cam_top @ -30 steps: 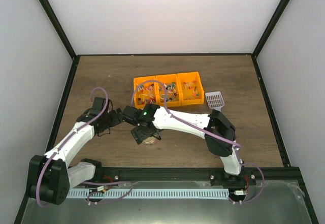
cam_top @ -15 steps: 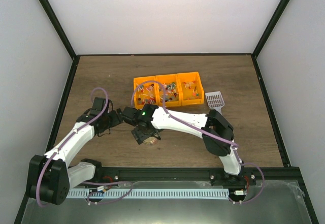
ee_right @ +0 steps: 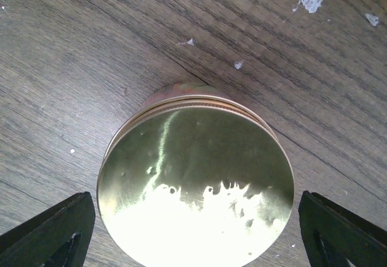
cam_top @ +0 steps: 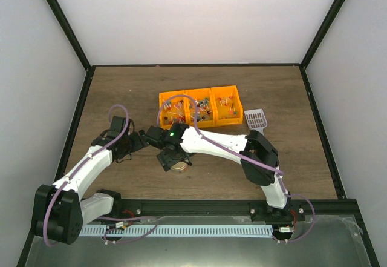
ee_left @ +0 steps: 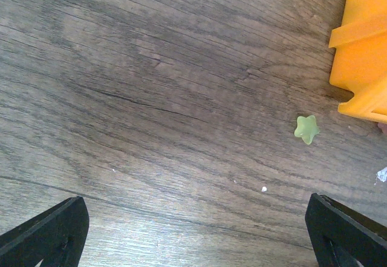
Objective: Pack the candies
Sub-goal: Close the bottle lid on the packing bottle.
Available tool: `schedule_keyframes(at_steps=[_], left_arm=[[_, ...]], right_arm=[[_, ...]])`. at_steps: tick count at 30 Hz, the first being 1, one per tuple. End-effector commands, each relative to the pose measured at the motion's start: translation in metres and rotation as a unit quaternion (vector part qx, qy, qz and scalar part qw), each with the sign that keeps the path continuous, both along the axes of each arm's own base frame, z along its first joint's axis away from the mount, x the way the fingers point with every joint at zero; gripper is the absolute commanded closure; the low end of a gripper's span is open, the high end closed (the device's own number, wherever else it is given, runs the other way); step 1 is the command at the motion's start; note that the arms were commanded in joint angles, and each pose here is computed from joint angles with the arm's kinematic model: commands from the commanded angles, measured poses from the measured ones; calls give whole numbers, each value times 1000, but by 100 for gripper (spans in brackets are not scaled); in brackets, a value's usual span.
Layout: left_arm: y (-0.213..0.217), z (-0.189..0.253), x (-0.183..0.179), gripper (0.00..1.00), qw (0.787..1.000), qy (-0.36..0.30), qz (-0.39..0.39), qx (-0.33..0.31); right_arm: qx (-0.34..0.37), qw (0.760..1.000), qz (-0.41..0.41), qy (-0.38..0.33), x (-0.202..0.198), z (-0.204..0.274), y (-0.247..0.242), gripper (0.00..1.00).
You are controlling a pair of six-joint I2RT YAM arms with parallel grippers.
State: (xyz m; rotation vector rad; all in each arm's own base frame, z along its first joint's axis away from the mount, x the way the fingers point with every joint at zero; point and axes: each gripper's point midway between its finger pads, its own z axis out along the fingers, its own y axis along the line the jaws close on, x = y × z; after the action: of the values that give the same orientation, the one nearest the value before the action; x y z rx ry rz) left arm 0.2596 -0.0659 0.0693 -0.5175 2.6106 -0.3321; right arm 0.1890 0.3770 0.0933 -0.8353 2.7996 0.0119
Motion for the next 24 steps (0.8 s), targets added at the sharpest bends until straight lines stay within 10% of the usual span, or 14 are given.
schedule_keyframes(at_steps=[1, 24], left_arm=[[0, -1, 0, 0, 1000, -2, -4, -1], [0, -2, 1, 0, 1000, 1, -4, -1]], right_arm=[[3, 1000, 2, -2, 3, -1, 2, 6], [40, 999, -15, -21, 4, 32, 2, 15]])
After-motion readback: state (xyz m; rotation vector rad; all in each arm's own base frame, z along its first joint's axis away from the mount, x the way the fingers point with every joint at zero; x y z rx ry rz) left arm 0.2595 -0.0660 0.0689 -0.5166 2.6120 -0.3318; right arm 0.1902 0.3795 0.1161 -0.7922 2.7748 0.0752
